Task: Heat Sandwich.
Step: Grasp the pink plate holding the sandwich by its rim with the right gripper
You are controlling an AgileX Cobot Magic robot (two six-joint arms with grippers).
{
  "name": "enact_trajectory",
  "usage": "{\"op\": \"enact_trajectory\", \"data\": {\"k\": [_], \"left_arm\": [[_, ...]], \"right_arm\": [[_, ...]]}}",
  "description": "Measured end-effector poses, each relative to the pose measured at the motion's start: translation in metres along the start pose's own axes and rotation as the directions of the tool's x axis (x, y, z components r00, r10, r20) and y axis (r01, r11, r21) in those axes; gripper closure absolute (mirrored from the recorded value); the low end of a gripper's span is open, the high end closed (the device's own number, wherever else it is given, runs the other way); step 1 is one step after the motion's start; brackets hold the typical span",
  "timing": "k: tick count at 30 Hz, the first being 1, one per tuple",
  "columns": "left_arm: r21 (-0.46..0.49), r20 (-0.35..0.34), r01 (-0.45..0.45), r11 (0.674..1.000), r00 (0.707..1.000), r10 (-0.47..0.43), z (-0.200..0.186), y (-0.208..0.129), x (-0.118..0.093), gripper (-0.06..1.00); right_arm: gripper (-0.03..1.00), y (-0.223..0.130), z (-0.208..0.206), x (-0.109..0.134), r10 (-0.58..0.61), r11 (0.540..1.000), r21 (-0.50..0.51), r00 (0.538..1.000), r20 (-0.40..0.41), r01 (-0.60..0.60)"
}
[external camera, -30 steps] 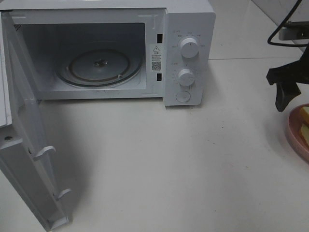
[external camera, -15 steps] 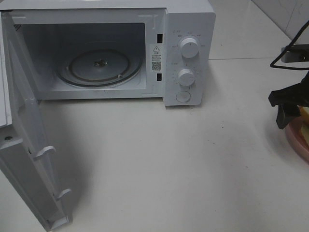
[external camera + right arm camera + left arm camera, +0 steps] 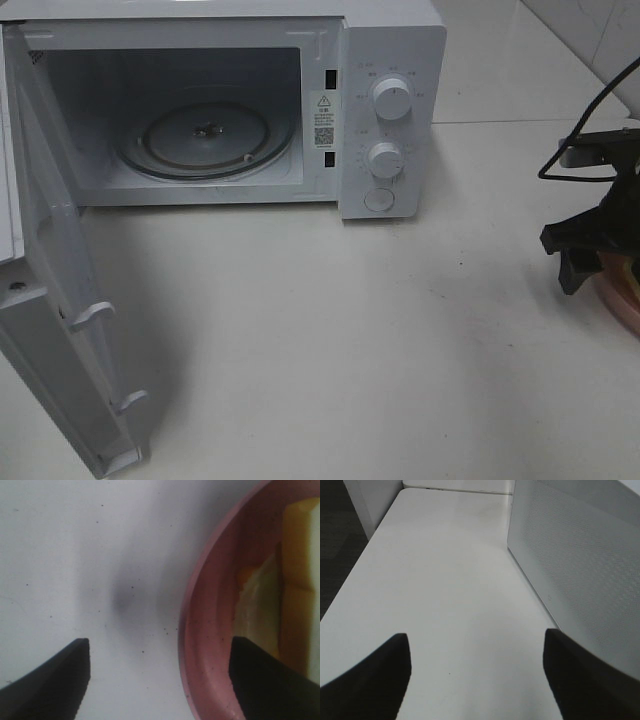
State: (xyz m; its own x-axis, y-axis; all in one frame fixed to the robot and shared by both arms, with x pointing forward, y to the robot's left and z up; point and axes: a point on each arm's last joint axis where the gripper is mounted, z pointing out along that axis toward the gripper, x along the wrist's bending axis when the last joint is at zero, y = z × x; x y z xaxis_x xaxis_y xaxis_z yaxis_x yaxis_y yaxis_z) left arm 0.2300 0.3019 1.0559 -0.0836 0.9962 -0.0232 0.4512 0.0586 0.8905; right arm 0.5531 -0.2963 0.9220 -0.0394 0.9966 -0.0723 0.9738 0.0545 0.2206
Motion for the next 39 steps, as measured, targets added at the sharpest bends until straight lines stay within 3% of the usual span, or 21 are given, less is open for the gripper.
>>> {"op": "enact_trajectory", "data": {"k": [19,23,27,28,29,32,39], "left_arm": [[0.0,0.0,0.0,1.0,1.0,0.0,0.0,0.0,0.0,0.24],[0.0,0.0,0.0,1.0,1.0,0.0,0.0,0.0,0.0,0.24],[0.0,0.0,0.0,1.0,1.0,0.0,0.0,0.0,0.0,0.24],[0.0,0.0,0.0,1.0,1.0,0.0,0.0,0.0,0.0,0.24],[0.0,0.0,0.0,1.0,1.0,0.0,0.0,0.0,0.0,0.24],[0.0,0.0,0.0,1.0,1.0,0.0,0.0,0.0,0.0,0.24],[0.0,0.0,0.0,1.0,1.0,0.0,0.0,0.0,0.0,0.24]], "right_arm": [[0.3,-0.001,0.037,-0.001,-0.018,0.999,0.046,0.999,0.029,0.017],[0.37,-0.001,0.038,-0.002,-0.019,0.999,0.046,0.999,0.038,0.017],[0.56,-0.001,0.038,-0.003,-0.032,0.998,0.05,0.998,0.052,0.029],[0.56,-0.001,0.038,-0.003,-0.032,0.998,0.05,0.998,0.052,0.029],[0.66,-0.002,0.038,-0.003,-0.035,0.998,0.055,0.998,0.056,0.032],[0.79,-0.002,0.037,-0.004,-0.04,0.998,0.057,0.997,0.06,0.037],[0.81,-0.002,0.037,-0.004,-0.051,0.997,0.056,0.997,0.065,0.048]]}}
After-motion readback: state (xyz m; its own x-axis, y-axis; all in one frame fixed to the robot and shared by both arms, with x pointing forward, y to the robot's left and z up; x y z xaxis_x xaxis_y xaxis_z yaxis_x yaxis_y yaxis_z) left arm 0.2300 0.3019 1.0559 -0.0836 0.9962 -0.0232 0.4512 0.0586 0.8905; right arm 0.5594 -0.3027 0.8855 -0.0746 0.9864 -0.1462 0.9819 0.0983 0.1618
